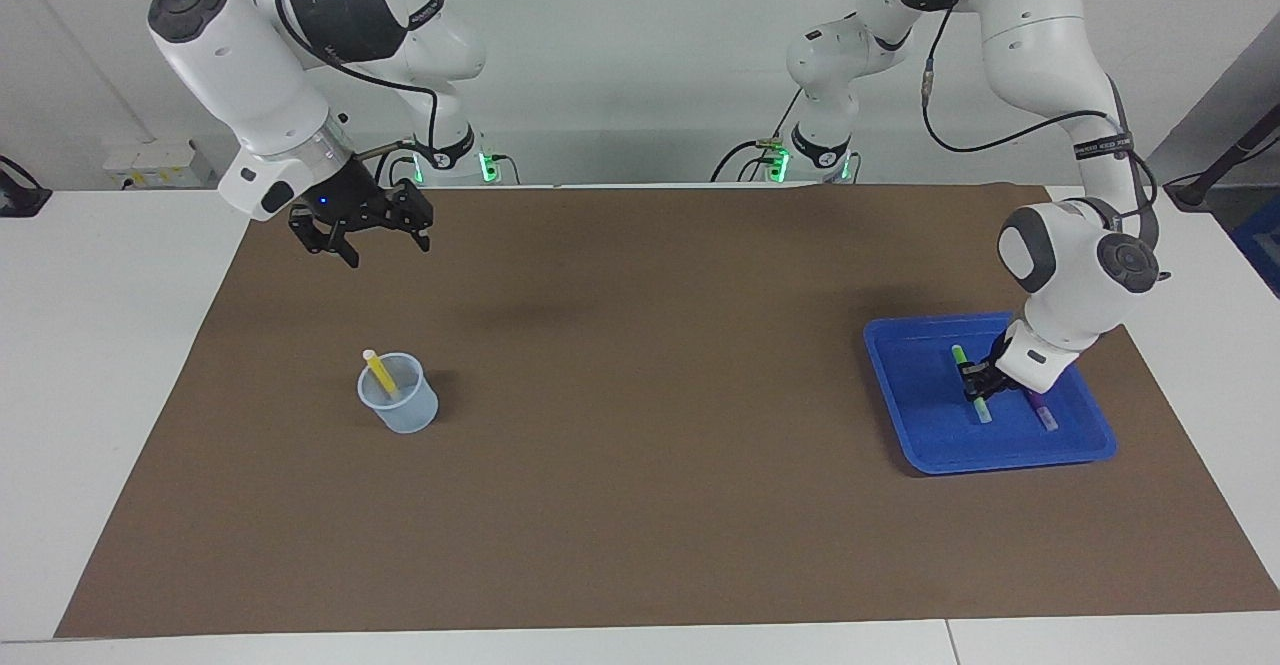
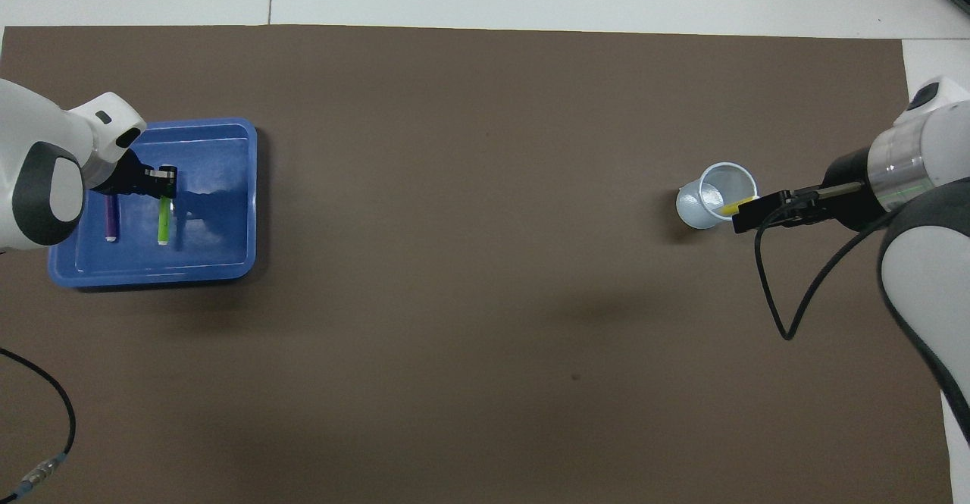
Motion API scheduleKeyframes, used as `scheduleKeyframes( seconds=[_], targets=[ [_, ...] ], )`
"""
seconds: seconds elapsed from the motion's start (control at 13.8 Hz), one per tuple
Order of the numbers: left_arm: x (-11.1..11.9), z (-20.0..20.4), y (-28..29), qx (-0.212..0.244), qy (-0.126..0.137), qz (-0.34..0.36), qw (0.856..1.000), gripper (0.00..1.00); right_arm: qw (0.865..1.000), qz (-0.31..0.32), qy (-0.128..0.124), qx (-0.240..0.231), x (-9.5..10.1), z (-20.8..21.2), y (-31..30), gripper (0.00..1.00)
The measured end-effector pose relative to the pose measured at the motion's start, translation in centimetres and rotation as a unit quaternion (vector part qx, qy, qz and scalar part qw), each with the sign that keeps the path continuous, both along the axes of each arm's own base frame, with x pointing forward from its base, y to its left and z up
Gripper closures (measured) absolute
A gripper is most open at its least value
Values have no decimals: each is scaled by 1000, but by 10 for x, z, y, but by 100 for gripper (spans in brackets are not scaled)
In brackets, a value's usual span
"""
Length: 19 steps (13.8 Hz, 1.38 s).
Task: Transfer and insert pens with both arms
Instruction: 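Grasp the green pen with the left gripper and lift it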
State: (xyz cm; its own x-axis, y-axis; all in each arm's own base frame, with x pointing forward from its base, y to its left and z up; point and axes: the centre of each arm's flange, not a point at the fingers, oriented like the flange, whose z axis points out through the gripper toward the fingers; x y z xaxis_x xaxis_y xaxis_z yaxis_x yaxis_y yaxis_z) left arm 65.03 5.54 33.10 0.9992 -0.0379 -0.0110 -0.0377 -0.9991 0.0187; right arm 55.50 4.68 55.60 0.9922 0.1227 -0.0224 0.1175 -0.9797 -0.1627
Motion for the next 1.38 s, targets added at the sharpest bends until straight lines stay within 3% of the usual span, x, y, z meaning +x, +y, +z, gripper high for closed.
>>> scheduleKeyframes(
  seconds=[0.36,0.8,1.09,1.38],
  targets=[
    [0,20,-19,-8,0,-11,1000,83,1000,1,-1,0,0,1,1,0],
    [-11,37,-52,-91,36,48,994,83,1000,1,-2,13,0,1,7,0],
    [-19,50,-84,-136,75,132,979,83,1000,1,-9,22,1,2,14,0],
    [-30,73,-143,-154,106,208,960,83,1000,-1,-8,29,1,3,16,0]
  ],
)
